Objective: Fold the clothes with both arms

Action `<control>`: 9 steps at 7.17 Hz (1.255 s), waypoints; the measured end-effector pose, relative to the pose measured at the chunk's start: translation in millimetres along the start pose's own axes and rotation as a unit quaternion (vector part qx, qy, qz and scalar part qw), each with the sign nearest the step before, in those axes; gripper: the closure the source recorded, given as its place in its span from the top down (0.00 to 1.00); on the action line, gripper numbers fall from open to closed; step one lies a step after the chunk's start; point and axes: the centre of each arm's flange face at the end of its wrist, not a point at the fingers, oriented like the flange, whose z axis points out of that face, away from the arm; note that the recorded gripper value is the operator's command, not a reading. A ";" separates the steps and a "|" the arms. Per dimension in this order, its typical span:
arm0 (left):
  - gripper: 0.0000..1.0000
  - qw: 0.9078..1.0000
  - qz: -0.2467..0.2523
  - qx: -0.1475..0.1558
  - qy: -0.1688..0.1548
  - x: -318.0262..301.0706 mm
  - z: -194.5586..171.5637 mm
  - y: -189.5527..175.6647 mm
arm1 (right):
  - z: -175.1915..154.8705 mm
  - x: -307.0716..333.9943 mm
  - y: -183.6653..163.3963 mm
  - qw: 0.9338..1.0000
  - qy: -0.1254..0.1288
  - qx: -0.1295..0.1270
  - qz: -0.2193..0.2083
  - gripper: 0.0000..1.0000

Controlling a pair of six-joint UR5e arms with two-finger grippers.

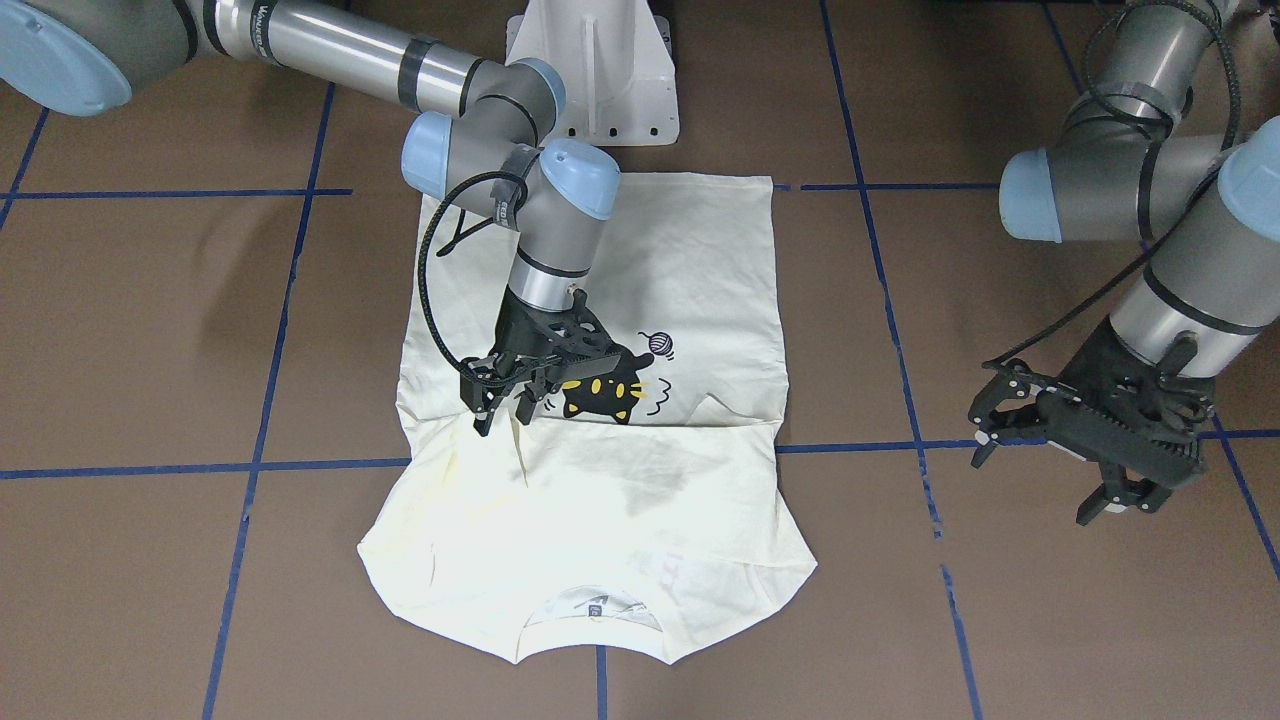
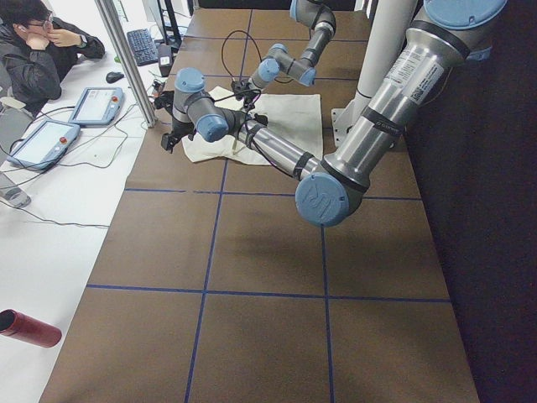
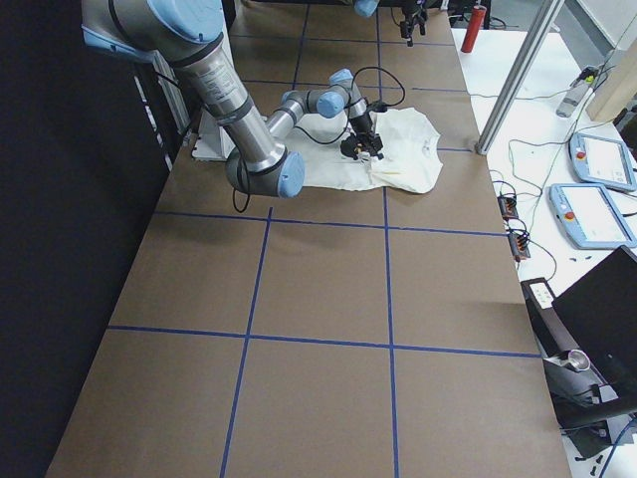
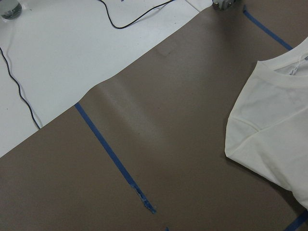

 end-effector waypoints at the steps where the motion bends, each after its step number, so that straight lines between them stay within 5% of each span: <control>1: 1.00 1.000 -0.002 0.000 0.000 0.4 0.3 0.0 | 1.1 -2.2 2.7 1.000 0.000 -0.001 -0.003 0.42; 3: 1.00 1.000 -0.003 0.000 0.000 0.5 0.6 0.3 | -2.4 -5.4 1.9 1.000 -0.002 0.001 -0.004 0.00; 9: 1.00 1.000 -0.011 0.001 0.001 1.2 0.8 2.0 | -5.8 21.1 -14.0 1.000 0.002 0.014 0.021 0.00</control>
